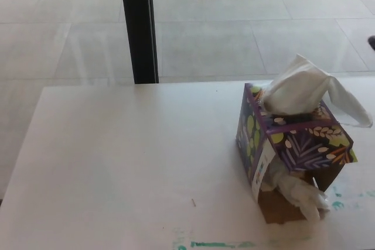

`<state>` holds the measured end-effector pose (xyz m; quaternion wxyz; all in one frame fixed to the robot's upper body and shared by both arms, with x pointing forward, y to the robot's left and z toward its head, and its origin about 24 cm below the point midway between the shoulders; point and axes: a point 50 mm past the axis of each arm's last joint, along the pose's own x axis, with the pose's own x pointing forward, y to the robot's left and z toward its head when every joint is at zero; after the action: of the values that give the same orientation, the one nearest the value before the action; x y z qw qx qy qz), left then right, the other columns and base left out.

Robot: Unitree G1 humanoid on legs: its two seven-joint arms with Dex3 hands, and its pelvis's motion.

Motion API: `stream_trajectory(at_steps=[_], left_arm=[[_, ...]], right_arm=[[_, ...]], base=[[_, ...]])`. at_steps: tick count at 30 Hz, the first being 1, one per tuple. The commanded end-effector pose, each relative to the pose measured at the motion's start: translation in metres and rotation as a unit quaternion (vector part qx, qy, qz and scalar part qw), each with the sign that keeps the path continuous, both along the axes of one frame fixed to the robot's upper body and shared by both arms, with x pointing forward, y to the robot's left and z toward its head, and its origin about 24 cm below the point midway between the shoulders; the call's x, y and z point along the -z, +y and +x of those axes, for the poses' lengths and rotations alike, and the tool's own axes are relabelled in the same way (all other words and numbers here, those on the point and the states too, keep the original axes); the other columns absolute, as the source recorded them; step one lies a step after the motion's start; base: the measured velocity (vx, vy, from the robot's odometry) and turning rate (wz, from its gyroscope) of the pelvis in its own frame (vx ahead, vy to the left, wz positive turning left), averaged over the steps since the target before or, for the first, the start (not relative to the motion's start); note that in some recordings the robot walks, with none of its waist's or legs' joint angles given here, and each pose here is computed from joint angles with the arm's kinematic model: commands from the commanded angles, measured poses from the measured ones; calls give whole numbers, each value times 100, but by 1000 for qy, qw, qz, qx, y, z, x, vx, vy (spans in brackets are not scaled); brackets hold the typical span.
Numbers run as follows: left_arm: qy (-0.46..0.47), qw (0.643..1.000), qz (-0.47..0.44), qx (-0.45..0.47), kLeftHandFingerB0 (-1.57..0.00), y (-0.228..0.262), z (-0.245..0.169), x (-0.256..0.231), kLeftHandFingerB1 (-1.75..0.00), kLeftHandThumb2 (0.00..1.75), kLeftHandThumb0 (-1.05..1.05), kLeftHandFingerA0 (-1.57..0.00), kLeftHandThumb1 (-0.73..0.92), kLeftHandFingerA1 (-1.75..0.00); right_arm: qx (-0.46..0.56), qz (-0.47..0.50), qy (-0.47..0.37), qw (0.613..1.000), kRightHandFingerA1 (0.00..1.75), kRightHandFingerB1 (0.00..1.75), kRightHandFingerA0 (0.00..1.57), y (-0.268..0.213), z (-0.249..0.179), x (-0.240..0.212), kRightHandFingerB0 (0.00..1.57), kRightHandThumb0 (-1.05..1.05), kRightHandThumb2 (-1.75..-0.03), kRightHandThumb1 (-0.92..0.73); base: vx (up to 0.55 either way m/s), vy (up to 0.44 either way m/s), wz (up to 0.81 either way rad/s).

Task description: The robot uses its right hand to pull out a tissue from the tissue box kept in the middle of the desk and put it on the right side

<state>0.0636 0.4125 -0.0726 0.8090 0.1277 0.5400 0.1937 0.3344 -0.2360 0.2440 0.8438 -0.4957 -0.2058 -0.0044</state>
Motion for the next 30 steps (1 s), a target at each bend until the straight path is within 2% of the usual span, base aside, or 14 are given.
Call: stream_trajectory(at_steps=[1, 2, 4, 5, 8, 9, 10, 13, 17, 18, 20, 23, 24, 30], left_arm=[[-8, 1000, -1, -10, -44, 5, -5, -4, -46, 73, -79, -57, 92, -55], [-8, 1000, 2, -4, -43, 5, -5, -5, -52, 91, -84, -58, 77, -61], [-3, 1000, 11, 9, -47, 5, -5, -5, -47, 73, -81, -61, 92, -56], [-7, 1000, 8, 6, -44, 5, -5, -5, -58, 113, -76, -57, 74, -66], [-5, 1000, 8, 6, -47, 5, -5, -4, -48, 72, -80, -64, 92, -61], [-4, 1000, 9, 3, -45, 5, -5, -4, -58, 112, -74, -59, 73, -67], [-4, 1000, 11, 0, -49, 5, -5, -4, -47, 73, -79, -63, 92, -57], [2, 1000, 14, 6, -48, 7, -8, -6, -47, 72, -78, -60, 92, -56], [5, 1000, 9, 3, -41, 8, -12, -6, -57, 113, -75, -56, 74, -67], [3, 1000, 6, -3, -40, 8, -12, -6, -57, 112, -75, -55, 74, -67], [5, 1000, 5, -2, -43, 8, -14, -5, -45, 73, -78, -60, 92, -58], [3, 1000, 10, -5, -43, 8, -14, -5, -58, 112, -75, -57, 74, -67], [3, 1000, 11, -4, -47, 7, -14, -5, -47, 71, -78, -65, 92, -61], [9, 1000, 8, -2, -43, 4, -14, -2, -58, 112, -76, -58, 73, -67]], right_arm=[[29, -143, 77, 986, 51, 51, 0, 12, 14, -1, 0, -41, -101, -36], [30, -156, 93, 983, 52, 30, 7, 14, 16, -1, 3, -88, -108, -63], [32, -184, 123, 975, 41, 25, 2, 15, 21, 0, 7, -87, -108, -62], [34, -193, 135, 971, 33, 18, 5, 14, 23, -1, 12, -100, -111, -70], [35, -204, 149, 967, 30, 21, 3, 14, 26, -3, 4, -102, -112, -70], [39, -213, 155, 964, 25, 19, 2, 14, 27, -4, 5, -103, -112, -71], [40, -221, 163, 961, 24, 17, 2, 14, 27, -6, 8, -105, -113, -72], [39, -235, 187, 953, 29, 22, 8, 16, 27, -6, 6, -95, -108, -65], [31, -261, 233, 936, 40, 27, 0, 16, 20, -5, 4, -90, -109, -61], [30, -260, 247, 933, 38, 29, 7, 14, 20, -5, 4, -100, -65, -82], [40, -263, 270, 925, 43, 26, 0, 14, 20, -5, 1, -90, -103, -57], [51, -269, 298, 914, 47, 26, 2, 13, 22, -6, 0, -86, -99, -55], [45, -268, 311, 911, 54, 25, 12, 14, 23, -5, 3, -84, -90, -52], [32, -268, 334, 903, 50, 25, 20, 18, 25, 2, 0, -86, -60, -67]], base=[[0, 0, 0], [0, 0, 0], [0, 0, 0], [0, 0, 0], [0, 0, 0], [0, 0, 0], [0, 0, 0], [0, 0, 0], [0, 0, 0], [0, 0, 0], [0, 0, 0], [0, 0, 0], [0, 0, 0], [0, 0, 0]])
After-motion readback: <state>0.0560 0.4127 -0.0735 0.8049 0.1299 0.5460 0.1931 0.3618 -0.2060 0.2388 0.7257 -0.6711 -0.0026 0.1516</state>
